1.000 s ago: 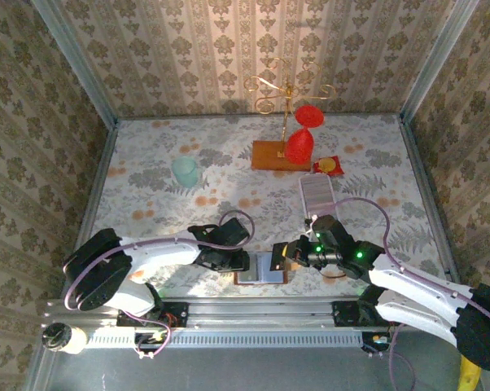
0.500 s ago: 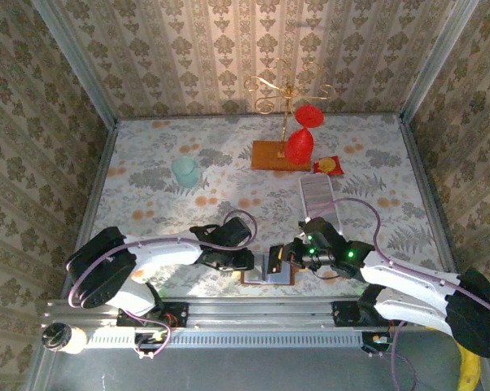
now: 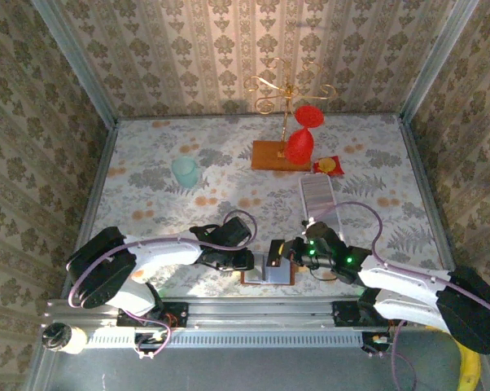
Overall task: Put the credit cards into the card holder
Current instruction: Insert the credit card into the card slot.
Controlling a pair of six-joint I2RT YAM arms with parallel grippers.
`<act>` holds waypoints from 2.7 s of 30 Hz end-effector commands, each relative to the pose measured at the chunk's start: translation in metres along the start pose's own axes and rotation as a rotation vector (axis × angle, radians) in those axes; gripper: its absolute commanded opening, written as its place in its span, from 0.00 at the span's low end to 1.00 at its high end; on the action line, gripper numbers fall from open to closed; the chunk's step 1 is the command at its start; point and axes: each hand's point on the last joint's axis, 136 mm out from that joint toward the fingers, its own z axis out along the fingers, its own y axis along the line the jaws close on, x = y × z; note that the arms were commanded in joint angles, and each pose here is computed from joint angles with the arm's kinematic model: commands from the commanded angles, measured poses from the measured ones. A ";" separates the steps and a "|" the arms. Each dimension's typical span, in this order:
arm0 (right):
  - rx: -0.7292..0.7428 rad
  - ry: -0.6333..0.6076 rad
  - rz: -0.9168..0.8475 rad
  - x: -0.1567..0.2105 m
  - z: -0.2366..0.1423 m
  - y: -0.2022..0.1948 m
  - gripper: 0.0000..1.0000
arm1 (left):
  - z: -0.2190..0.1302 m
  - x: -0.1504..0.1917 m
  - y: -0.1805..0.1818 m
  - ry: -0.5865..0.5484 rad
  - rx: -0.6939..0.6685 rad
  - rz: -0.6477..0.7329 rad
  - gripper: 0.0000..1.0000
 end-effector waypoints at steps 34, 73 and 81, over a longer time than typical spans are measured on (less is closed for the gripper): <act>0.022 0.069 0.040 0.026 0.011 -0.018 0.00 | 0.019 0.034 0.057 0.117 -0.176 -0.039 0.32; 0.048 0.202 0.024 0.059 0.022 -0.016 0.00 | 0.023 0.038 0.062 0.119 -0.172 -0.056 0.35; 0.067 0.228 -0.027 0.060 0.028 -0.011 0.08 | 0.023 0.034 0.059 0.101 -0.130 -0.070 0.41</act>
